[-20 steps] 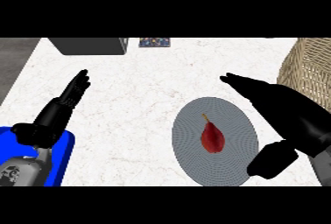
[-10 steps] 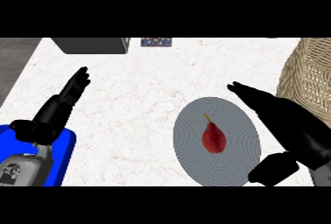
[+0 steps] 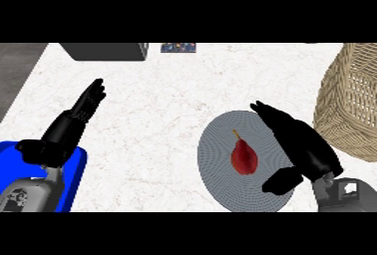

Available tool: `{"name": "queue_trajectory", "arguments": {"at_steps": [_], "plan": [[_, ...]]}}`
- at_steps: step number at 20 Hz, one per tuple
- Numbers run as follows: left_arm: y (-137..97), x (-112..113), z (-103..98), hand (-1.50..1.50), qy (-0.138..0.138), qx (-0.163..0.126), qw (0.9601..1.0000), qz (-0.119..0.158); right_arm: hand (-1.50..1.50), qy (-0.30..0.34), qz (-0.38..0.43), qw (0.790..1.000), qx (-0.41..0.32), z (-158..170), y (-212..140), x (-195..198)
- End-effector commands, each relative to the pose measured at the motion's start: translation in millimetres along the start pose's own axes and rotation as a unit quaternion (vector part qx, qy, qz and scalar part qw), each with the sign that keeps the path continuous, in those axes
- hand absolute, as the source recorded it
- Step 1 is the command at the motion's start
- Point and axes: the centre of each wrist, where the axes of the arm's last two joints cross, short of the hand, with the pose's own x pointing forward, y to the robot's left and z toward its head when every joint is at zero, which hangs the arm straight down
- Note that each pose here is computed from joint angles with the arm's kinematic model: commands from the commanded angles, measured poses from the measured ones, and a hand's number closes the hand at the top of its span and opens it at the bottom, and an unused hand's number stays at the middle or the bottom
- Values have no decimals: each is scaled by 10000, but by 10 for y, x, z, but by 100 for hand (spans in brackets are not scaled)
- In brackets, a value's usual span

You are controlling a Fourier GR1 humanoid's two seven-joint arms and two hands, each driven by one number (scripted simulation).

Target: Pick the pear from the placemat and place it in the basket

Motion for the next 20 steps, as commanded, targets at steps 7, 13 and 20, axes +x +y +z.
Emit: {"name": "queue_trajectory", "arguments": {"at_steps": [7, 13, 20], "plan": [[61, 118, -64, 0, 17, -15, 10000, -56, -150, -50, 94, 9998, -159, -339, 550, -98], [117, 97, 133, 0, 57, -123, 9999, -5, -150, -410, -134, 9989, -159, -225, 414, -150], [-64, 130, 63, 0, 46, 1, 9999, -103, -150, -231, 66, 9997, 0, -116, 406, -86]]}}
